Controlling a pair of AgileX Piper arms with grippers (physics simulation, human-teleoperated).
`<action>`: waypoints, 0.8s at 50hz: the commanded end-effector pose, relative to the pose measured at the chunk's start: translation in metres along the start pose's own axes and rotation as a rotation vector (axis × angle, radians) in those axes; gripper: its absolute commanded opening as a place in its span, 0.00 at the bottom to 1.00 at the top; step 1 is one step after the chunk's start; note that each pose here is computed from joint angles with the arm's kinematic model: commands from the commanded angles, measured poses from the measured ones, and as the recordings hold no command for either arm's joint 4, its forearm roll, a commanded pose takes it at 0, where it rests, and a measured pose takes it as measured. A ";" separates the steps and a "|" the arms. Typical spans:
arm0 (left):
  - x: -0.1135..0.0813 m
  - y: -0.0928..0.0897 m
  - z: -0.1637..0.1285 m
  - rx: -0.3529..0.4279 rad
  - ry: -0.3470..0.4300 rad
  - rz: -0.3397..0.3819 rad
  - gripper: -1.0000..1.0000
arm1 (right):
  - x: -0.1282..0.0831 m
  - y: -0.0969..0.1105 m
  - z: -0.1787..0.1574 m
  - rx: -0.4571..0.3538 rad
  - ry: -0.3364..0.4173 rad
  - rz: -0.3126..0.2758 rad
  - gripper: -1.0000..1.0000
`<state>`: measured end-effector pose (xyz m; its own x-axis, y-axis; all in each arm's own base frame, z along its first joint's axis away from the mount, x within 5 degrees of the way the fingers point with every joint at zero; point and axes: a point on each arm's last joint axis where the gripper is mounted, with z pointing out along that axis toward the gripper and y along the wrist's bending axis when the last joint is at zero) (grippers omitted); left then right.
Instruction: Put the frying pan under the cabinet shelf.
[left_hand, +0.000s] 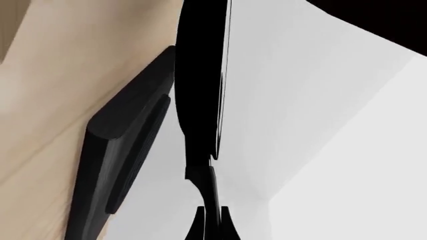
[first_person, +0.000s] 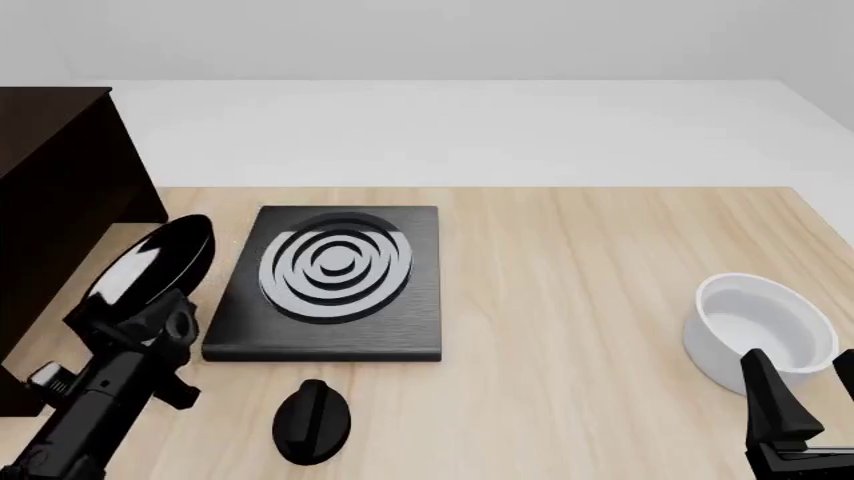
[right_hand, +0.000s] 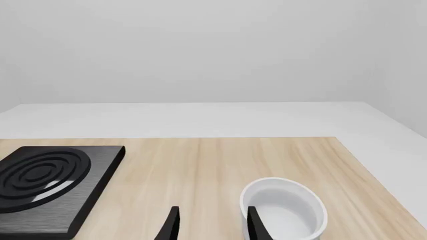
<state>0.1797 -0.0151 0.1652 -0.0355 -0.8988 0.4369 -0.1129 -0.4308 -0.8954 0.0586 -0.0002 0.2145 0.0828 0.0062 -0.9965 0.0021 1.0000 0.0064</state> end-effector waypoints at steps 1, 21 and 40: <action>-0.008 0.000 0.033 0.004 -0.032 -0.002 0.00 | 0.000 0.000 0.000 0.000 0.000 0.000 1.00; -0.052 0.010 0.068 -0.030 -0.198 0.005 0.00 | 0.000 0.000 0.000 0.000 0.000 0.000 1.00; -0.098 0.021 0.048 -0.109 -0.397 0.092 0.00 | 0.000 0.000 0.000 0.000 0.000 0.000 1.00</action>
<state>0.2372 0.0359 0.1183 0.2165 -0.9187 0.3303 -0.1819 -0.3704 -0.9109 0.0586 -0.0002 0.2145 0.0828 0.0062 -0.9965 0.0021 1.0000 0.0064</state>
